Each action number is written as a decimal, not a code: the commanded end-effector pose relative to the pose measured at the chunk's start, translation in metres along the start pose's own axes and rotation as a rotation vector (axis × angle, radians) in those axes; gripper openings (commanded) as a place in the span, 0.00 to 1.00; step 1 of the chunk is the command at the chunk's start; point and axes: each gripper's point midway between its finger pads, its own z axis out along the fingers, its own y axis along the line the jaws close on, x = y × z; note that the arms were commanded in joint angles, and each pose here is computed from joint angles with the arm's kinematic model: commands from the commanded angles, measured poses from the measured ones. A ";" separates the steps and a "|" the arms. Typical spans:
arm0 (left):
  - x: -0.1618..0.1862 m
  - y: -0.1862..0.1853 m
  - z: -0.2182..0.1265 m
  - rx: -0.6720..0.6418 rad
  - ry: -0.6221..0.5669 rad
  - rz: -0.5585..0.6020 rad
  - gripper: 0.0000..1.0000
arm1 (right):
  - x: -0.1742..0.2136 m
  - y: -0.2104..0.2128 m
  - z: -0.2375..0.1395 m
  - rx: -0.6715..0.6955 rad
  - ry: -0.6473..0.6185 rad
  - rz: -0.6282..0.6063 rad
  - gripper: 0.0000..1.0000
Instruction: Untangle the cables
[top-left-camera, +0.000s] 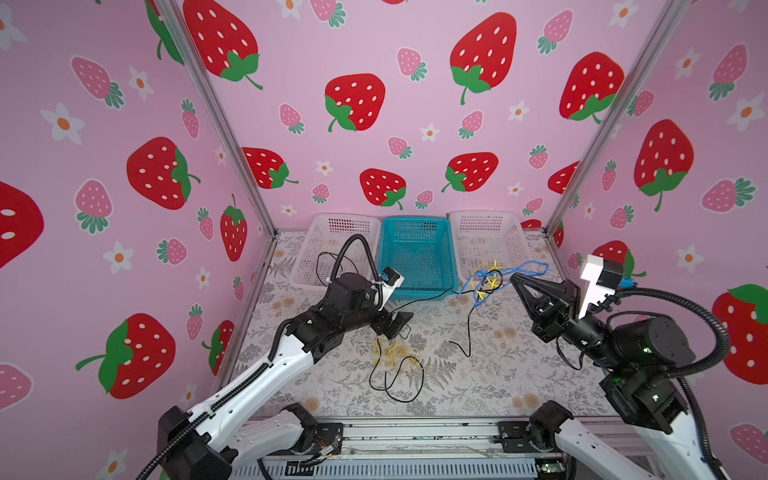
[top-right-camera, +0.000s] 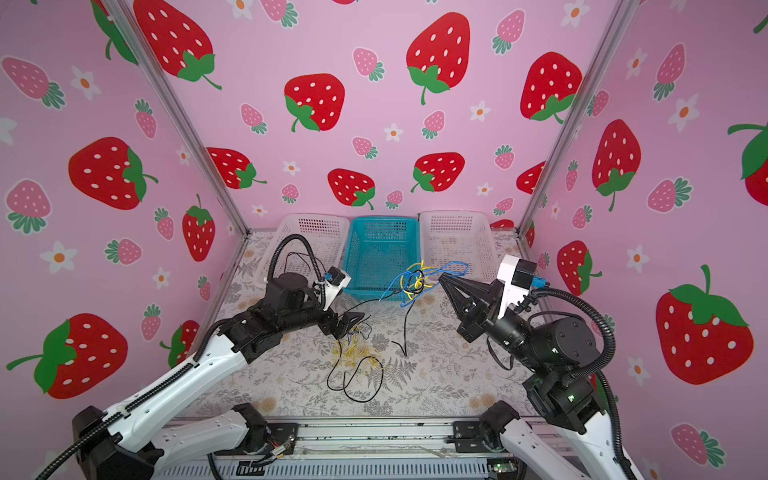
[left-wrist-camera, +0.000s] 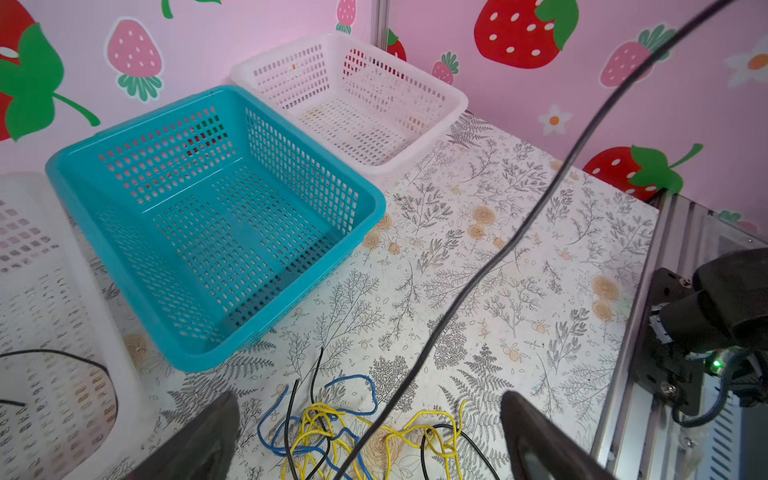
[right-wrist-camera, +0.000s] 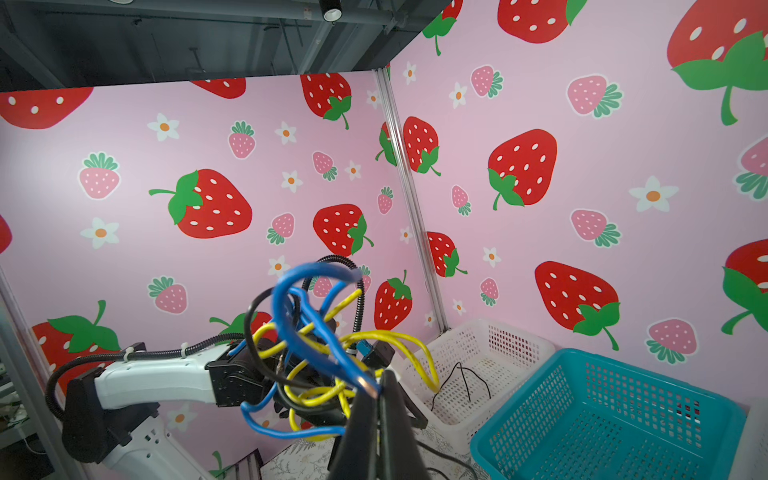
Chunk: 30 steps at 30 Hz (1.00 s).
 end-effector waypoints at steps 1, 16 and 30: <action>-0.022 -0.010 0.002 0.053 -0.042 0.091 0.98 | -0.013 0.010 -0.002 -0.038 -0.042 -0.002 0.00; -0.024 -0.005 0.003 0.031 -0.015 0.116 0.13 | -0.006 0.004 -0.003 -0.022 -0.037 0.004 0.00; -0.075 -0.011 -0.080 -0.039 -0.244 0.072 0.00 | 0.049 -0.050 0.008 0.165 0.037 0.052 0.00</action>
